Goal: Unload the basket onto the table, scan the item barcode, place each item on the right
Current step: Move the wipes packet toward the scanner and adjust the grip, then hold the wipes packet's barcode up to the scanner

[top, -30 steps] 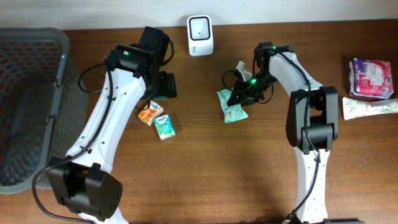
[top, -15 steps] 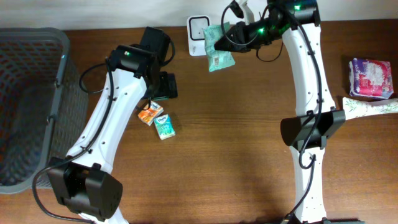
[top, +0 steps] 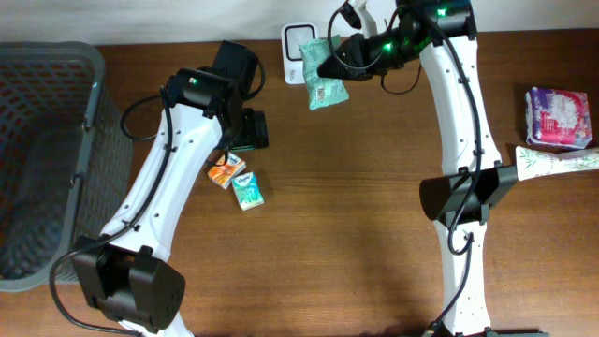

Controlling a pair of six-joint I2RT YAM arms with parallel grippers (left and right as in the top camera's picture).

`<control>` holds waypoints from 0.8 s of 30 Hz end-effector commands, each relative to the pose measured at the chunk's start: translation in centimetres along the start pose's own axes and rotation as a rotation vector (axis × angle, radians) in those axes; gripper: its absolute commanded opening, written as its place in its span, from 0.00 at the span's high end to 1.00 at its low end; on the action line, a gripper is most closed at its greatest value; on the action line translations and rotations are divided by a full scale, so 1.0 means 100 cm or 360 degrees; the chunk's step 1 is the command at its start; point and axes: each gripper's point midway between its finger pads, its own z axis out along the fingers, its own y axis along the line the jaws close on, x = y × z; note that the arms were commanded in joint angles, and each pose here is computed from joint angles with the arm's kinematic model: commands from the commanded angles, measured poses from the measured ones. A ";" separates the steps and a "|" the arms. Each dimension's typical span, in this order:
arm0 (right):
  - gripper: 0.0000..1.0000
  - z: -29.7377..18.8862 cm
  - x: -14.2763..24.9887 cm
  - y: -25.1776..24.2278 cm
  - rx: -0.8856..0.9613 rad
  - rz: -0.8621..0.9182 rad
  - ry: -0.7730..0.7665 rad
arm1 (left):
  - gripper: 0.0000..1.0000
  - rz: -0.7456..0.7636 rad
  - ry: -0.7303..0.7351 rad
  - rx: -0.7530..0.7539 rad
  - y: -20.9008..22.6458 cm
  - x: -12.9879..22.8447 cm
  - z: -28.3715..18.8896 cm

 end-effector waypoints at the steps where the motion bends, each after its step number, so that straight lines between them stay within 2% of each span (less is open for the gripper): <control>1: 0.96 -0.006 0.009 -0.039 0.0520 0.0146 0.0047 | 0.01 0.0017 -0.0042 0.0027 -0.001 -0.002 -0.011; 2: 0.96 -0.030 0.026 -0.088 0.1113 0.0404 0.0064 | 0.01 0.0017 -0.0042 0.0027 -0.001 -0.002 -0.011; 3: 0.96 -0.057 0.043 -0.113 0.1546 0.0541 0.0076 | 0.01 0.0017 -0.0042 0.0027 -0.001 -0.002 -0.011; 4: 0.96 -0.070 0.051 -0.122 0.1756 0.0572 0.0096 | 0.01 0.0018 -0.0042 0.0027 -0.001 -0.002 -0.011; 7: 0.96 -0.061 0.080 -0.144 0.1995 0.0610 0.0294 | 0.01 0.0025 -0.0043 0.0029 -0.003 -0.002 -0.011; 10: 0.96 -0.052 0.125 -0.179 0.2289 0.0670 0.0540 | 0.01 0.0024 -0.0042 0.0029 -0.003 -0.002 -0.011; 11: 0.95 -0.049 0.133 -0.185 0.2314 0.0669 0.0587 | 0.01 0.0026 -0.0042 0.0029 -0.003 -0.002 -0.011; 15: 0.79 -0.024 0.167 -0.198 0.2317 0.0649 0.0770 | 0.01 0.0024 -0.0043 0.0029 -0.003 -0.002 -0.011; 16: 0.66 -0.007 0.169 -0.191 0.2169 0.0609 0.0830 | 0.01 0.0024 -0.0042 0.0029 -0.003 -0.002 -0.011; 17: 0.44 0.014 0.171 -0.182 0.1990 0.0554 0.0882 | 0.01 0.0024 -0.0043 0.0029 -0.003 -0.002 -0.011; 18: 0.32 0.035 0.173 -0.172 0.1811 0.0512 0.0918 | 0.01 0.0024 -0.0043 0.0029 -0.003 -0.002 -0.011; 19: 0.30 0.046 0.174 -0.165 0.1721 0.0492 0.0931 | 0.01 0.0024 -0.0043 0.0029 -0.003 -0.002 -0.011; 20: 0.31 0.070 0.175 -0.149 0.1500 0.0435 0.0962 | 0.01 0.0024 -0.0042 0.0029 -0.003 -0.002 -0.011; 24: 0.30 0.074 0.169 -0.128 0.1366 0.0422 0.0965 | 0.01 0.0024 -0.0042 0.0029 -0.003 -0.002 -0.011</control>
